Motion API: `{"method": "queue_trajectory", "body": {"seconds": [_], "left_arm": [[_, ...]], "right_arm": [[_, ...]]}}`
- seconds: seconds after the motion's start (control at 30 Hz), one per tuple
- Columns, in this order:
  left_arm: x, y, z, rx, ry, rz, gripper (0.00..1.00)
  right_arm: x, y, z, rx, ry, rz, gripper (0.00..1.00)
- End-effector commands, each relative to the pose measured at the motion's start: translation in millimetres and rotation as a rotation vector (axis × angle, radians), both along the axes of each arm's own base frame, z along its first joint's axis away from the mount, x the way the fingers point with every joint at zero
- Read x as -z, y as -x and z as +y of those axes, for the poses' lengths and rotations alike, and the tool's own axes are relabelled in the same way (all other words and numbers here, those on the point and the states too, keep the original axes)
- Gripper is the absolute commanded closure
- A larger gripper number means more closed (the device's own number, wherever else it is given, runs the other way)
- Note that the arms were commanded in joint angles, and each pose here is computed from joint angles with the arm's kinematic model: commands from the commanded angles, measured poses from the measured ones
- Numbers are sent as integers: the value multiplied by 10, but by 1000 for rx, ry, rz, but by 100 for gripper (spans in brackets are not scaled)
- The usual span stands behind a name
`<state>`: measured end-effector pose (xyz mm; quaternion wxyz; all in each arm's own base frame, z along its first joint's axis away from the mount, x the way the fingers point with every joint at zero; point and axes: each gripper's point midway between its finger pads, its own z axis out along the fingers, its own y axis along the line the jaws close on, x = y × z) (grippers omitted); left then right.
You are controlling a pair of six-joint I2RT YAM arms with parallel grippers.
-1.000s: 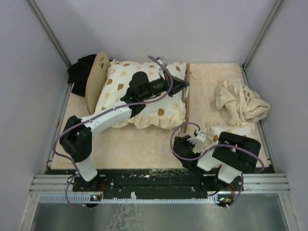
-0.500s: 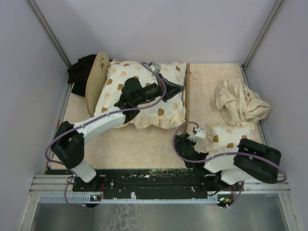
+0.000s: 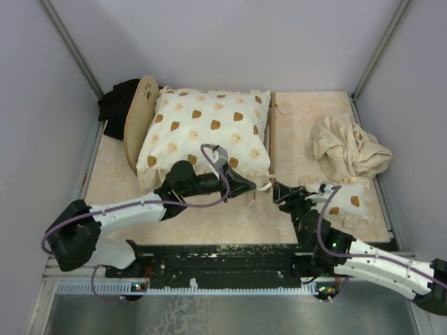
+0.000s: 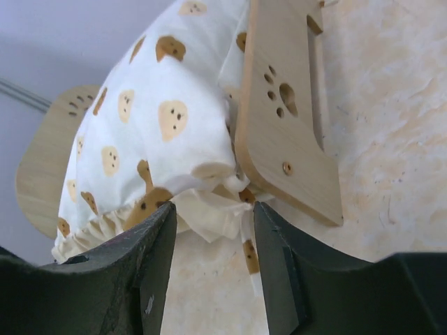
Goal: Set up the pet bed
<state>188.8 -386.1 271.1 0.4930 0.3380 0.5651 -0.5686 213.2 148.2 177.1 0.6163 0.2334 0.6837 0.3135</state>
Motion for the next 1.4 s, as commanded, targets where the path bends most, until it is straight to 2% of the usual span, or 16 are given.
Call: {"method": "queue_trajectory", "body": {"seconds": [0.0, 0.07, 0.17, 0.3, 0.4, 0.6, 0.77, 1.07, 1.37], "left_arm": [[574, 370, -43, 68, -114, -13, 94], [831, 450, -48, 73, -165, 13, 92], [1083, 454, -16, 60, -222, 53, 78], [1186, 330, 30, -10, -275, 37, 63], [1214, 224, 42, -59, -306, 17, 56], [1278, -75, 105, -218, -350, -3, 52], [1323, -359, 189, -360, -367, 7, 50], [1457, -488, 219, -360, -380, 35, 51], [1368, -519, 39, -321, -325, 26, 50]], "right_arm": [[-224, 59, -232, 26, 91, -20, 51], [-318, 79, -244, 14, 109, -12, 51], [-396, 79, -162, -22, 180, 8, 50], [-385, 37, 18, -61, 310, 67, 47], [-263, -25, 113, -70, 381, 116, 43], [274, -220, 290, -207, 410, 247, 48], [551, -277, 316, -217, 409, 247, 49], [943, -433, 28, -147, 447, 303, 58], [964, -485, -55, -122, 451, 287, 63]]}}
